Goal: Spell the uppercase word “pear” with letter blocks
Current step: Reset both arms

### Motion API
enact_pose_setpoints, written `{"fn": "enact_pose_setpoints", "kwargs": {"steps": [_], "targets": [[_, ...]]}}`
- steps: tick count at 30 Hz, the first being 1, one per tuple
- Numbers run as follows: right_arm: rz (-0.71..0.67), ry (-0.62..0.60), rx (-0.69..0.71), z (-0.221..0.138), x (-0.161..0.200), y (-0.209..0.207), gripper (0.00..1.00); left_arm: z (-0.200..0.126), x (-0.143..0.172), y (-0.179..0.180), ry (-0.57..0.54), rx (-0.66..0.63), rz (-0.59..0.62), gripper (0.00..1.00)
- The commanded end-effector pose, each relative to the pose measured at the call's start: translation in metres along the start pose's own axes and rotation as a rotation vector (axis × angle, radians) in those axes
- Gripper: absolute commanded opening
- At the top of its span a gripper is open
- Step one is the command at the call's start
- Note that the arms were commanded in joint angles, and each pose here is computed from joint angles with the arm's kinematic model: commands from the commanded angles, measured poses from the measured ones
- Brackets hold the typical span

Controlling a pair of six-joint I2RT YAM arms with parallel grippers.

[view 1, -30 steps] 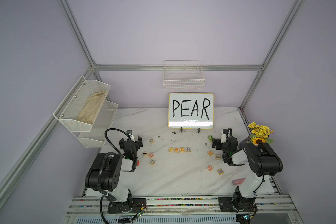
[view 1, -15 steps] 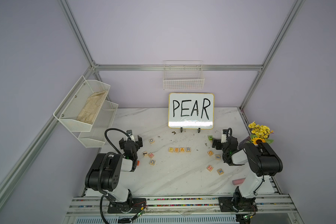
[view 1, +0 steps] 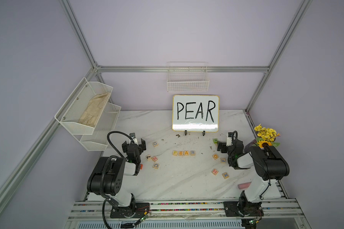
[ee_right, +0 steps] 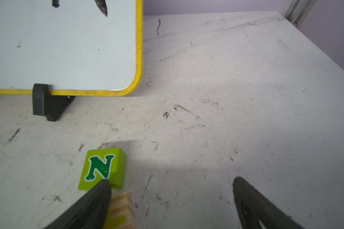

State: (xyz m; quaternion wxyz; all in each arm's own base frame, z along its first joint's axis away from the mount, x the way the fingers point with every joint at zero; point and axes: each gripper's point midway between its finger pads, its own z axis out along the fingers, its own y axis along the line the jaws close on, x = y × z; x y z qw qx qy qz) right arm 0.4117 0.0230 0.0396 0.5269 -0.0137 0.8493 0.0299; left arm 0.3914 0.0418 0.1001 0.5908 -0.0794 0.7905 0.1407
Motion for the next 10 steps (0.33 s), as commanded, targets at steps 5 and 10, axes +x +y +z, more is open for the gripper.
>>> {"fn": "enact_pose_setpoints", "kwargs": {"steps": [5, 10], "targets": [[0.002, -0.014, 0.012, 0.0005, -0.0049, -0.0027, 0.98, 0.0010, -0.0166, 0.0017, -0.057, -0.002, -0.029, 1.00], [0.002, -0.014, 0.012, 0.0006, -0.0049, -0.0027, 0.98, 0.0005, -0.0167, 0.0026, -0.051, -0.001, -0.033, 1.00]]}}
